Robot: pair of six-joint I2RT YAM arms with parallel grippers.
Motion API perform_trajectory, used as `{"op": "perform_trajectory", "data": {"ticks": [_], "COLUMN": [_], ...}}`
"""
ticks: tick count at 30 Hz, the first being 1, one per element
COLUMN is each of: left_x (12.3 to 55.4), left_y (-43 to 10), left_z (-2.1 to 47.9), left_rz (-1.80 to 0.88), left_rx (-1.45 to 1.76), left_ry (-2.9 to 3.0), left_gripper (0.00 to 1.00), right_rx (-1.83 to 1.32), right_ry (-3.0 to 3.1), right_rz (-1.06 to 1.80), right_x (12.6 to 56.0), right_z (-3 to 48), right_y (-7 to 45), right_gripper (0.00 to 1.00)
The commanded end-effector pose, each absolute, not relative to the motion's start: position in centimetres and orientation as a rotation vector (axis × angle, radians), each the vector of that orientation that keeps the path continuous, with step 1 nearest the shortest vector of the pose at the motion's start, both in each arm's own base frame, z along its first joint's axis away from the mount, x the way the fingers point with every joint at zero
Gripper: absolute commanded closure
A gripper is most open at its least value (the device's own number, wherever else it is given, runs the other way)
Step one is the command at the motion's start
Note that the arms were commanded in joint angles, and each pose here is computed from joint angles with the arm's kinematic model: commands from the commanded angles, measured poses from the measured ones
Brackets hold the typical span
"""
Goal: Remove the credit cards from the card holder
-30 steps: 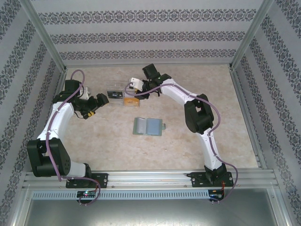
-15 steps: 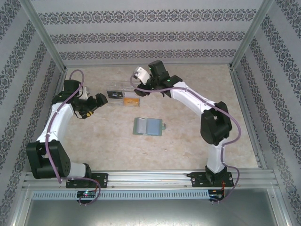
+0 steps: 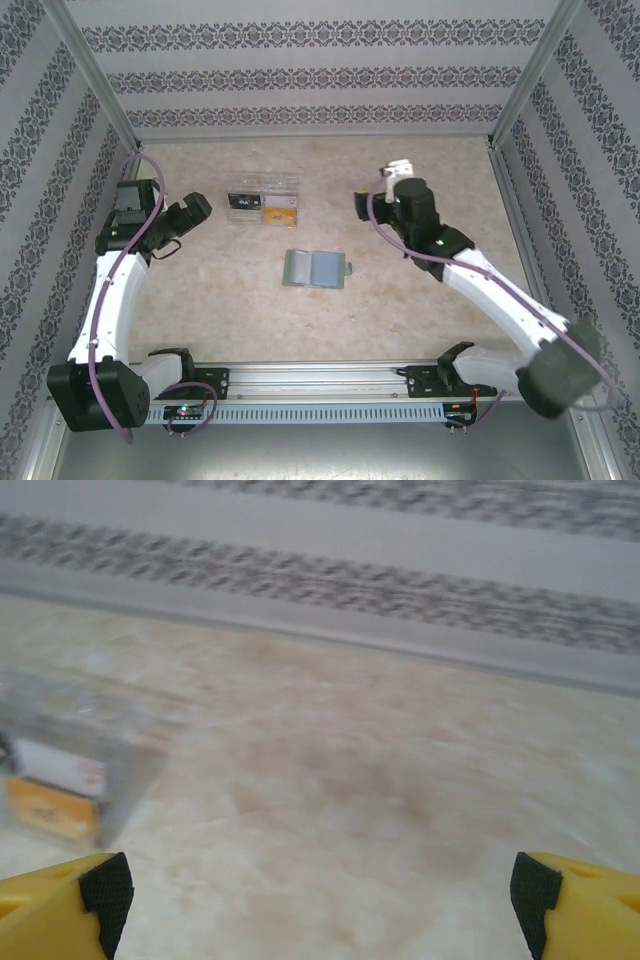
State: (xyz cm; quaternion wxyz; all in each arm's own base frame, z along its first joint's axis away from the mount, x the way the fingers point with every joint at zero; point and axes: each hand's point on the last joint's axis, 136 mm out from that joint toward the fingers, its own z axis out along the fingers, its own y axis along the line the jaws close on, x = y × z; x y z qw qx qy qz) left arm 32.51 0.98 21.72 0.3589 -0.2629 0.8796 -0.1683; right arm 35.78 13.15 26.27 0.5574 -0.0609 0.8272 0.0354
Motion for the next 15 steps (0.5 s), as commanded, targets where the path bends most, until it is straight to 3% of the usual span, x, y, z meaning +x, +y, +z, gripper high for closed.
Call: {"op": "perform_trajectory", "data": {"ticks": [1, 8, 15], "left_x": [33.9, 35.5, 35.8], "left_y": [2.9, 5.0, 6.2], "left_z": [22.9, 20.6, 16.6], "left_rz": [-0.368, -0.145, 0.040], "left_rx": [-0.762, -0.697, -0.506], "left_ry": [2.118, 1.965, 1.872], "left_gripper": [0.00, 0.00, 0.00], "right_rx": [0.134, 0.347, 0.291], "right_ry": [1.933, 1.947, 1.977], "right_rz": [-0.143, -0.313, -0.255], "right_x": [34.1, 31.5, 32.9], "right_z": [24.8, 19.0, 13.7], "right_y": [5.9, -2.5, -3.5], "right_gripper": [0.02, 0.02, 0.02]}}
